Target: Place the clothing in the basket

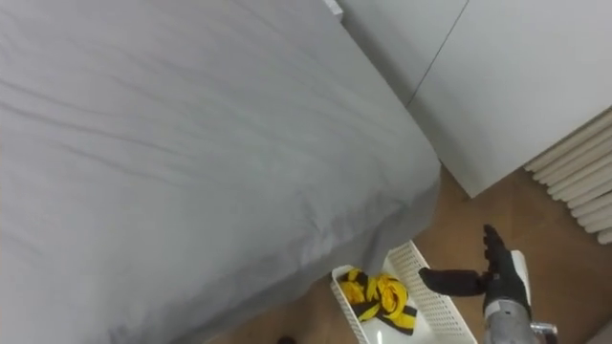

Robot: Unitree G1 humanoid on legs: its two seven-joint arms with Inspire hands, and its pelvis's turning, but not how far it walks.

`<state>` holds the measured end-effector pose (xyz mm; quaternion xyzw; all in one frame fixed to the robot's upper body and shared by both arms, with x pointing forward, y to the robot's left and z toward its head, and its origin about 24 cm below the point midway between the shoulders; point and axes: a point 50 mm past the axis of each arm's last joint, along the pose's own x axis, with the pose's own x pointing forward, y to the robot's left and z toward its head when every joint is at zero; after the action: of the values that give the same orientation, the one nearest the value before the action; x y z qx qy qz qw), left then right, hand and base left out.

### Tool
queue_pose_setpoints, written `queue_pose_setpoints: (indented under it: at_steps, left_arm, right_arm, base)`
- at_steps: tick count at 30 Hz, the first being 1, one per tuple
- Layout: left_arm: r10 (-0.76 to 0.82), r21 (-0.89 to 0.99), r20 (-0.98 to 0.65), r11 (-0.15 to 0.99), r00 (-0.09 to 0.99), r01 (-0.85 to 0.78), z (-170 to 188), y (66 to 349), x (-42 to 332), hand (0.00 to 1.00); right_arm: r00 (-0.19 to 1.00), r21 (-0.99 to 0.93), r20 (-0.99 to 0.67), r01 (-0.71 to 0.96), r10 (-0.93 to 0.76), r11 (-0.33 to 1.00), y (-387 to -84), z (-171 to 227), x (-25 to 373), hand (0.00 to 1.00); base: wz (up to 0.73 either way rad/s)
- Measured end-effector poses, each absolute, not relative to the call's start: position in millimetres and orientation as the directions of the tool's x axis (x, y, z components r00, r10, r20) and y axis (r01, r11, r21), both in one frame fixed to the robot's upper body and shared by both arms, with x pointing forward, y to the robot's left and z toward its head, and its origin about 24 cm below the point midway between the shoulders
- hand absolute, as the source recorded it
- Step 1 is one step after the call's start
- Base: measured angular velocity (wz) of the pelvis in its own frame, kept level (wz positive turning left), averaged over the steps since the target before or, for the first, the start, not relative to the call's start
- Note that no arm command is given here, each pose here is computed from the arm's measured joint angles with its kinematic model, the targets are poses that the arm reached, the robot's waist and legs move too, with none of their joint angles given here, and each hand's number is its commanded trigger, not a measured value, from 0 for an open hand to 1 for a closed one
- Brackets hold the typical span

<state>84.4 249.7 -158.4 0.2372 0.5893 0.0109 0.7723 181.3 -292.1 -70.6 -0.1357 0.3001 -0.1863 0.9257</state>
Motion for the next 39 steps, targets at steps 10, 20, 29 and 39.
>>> queue_pose_setpoints:
  at_steps: [10,20,29,39]
  left_arm:
    - [0.287,0.365,-0.912,0.893,0.292,0.264,-160.4,245.0,73.1,0.0]
    - [0.273,0.338,-0.905,0.927,0.328,0.161,-163.3,228.3,68.9,0.0]
    - [0.288,0.326,-0.905,0.942,0.315,0.075,-164.9,228.7,55.3,0.0]
    - [0.307,0.328,-0.905,0.945,0.295,0.021,-165.3,230.3,48.4,0.0]
  right_arm:
    - [0.707,-0.187,-0.634,0.253,-0.313,0.949,-268.3,-95.4,158.0,0.0]
    - [0.378,-0.152,-0.897,0.218,-0.227,0.964,-238.4,-157.5,78.5,0.0]
    - [0.186,-0.141,-0.962,0.283,-0.198,0.949,-233.7,-170.6,33.9,0.0]
    - [0.141,-0.141,-0.972,0.297,-0.189,0.944,-228.1,-173.1,25.5,0.0]
  base:
    - [0.2]
    - [0.34]
    - [0.27]
    - [0.18]
